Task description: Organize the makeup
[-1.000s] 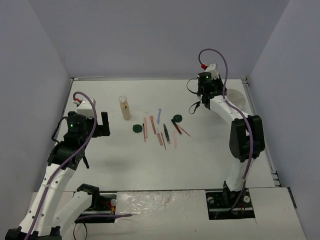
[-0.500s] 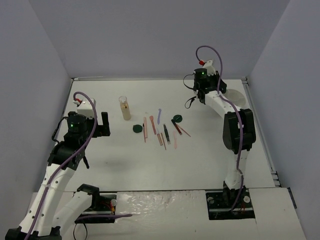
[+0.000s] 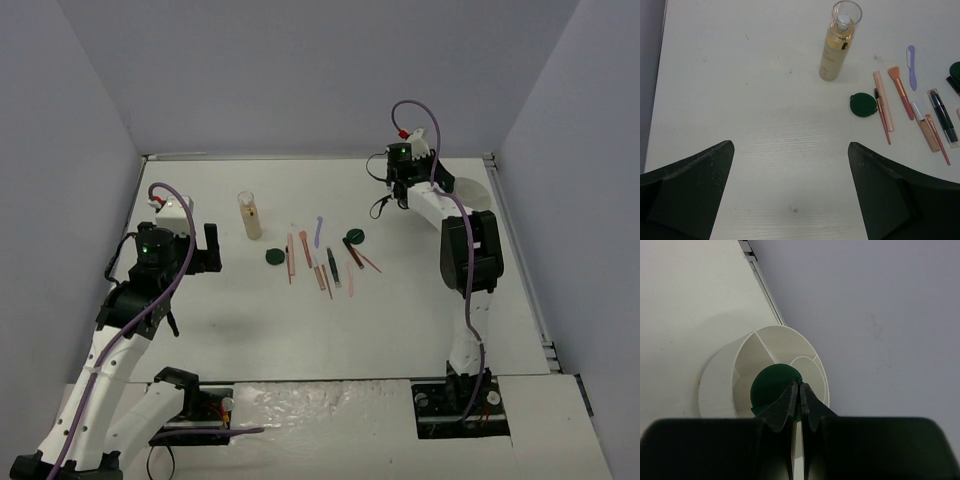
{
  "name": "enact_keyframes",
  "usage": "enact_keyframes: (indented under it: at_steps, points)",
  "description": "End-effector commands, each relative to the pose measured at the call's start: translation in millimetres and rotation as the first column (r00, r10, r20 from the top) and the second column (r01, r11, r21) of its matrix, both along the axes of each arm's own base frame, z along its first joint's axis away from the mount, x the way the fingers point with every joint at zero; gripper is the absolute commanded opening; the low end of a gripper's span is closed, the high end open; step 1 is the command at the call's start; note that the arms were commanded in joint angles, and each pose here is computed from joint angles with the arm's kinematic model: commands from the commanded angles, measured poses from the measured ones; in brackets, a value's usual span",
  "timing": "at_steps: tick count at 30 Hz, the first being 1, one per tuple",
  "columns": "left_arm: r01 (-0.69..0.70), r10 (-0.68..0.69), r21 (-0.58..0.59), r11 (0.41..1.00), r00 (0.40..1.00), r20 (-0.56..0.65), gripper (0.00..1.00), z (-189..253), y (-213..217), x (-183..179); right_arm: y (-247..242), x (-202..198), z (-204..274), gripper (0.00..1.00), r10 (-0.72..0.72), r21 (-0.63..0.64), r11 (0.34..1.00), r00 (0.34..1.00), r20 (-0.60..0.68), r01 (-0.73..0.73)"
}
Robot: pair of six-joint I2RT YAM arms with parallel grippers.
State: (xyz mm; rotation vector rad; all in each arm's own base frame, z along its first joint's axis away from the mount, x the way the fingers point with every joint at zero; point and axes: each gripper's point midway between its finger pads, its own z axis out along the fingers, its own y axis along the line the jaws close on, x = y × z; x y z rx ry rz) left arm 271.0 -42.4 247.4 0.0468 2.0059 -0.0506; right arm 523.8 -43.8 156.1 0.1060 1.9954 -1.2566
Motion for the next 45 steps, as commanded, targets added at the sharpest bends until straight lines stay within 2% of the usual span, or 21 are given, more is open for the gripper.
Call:
enact_keyframes:
  at_steps: [1, 13, 25, 38, 43, 45]
  points:
    - [0.004, -0.002, -0.022, 1.000, 0.996, 0.084, 0.97, 25, -4, 10, -7, 4, 21, 0.00, -0.058, 0.000, 0.998, 0.995, 0.085, 0.058]
    - [0.004, -0.002, -0.023, 1.000, 0.996, 0.085, 0.97, 26, -4, 10, -4, 11, 12, 0.00, -0.033, 0.017, 0.999, 0.997, 0.073, 0.032]
    - [0.004, -0.002, -0.023, 1.000, 0.997, 0.083, 0.97, 25, -4, 10, 0, 18, 7, 0.07, 0.000, 0.044, 0.999, 0.998, 0.069, -0.003]
    - [0.008, -0.006, -0.025, 1.000, 0.996, 0.088, 0.97, 26, -5, 9, 6, 18, 16, 0.31, 0.040, 0.099, 0.994, 0.995, 0.089, -0.048]
    - [0.010, -0.007, -0.027, 1.000, 0.996, 0.087, 0.97, 26, -5, 10, 26, 16, 42, 0.41, 0.148, 0.206, 0.963, 0.979, 0.140, -0.175]
    - [0.012, -0.009, -0.028, 1.000, 0.996, 0.087, 0.97, 26, -6, 10, 48, 18, 57, 0.49, 0.259, 0.299, 0.904, 0.948, 0.186, -0.306]
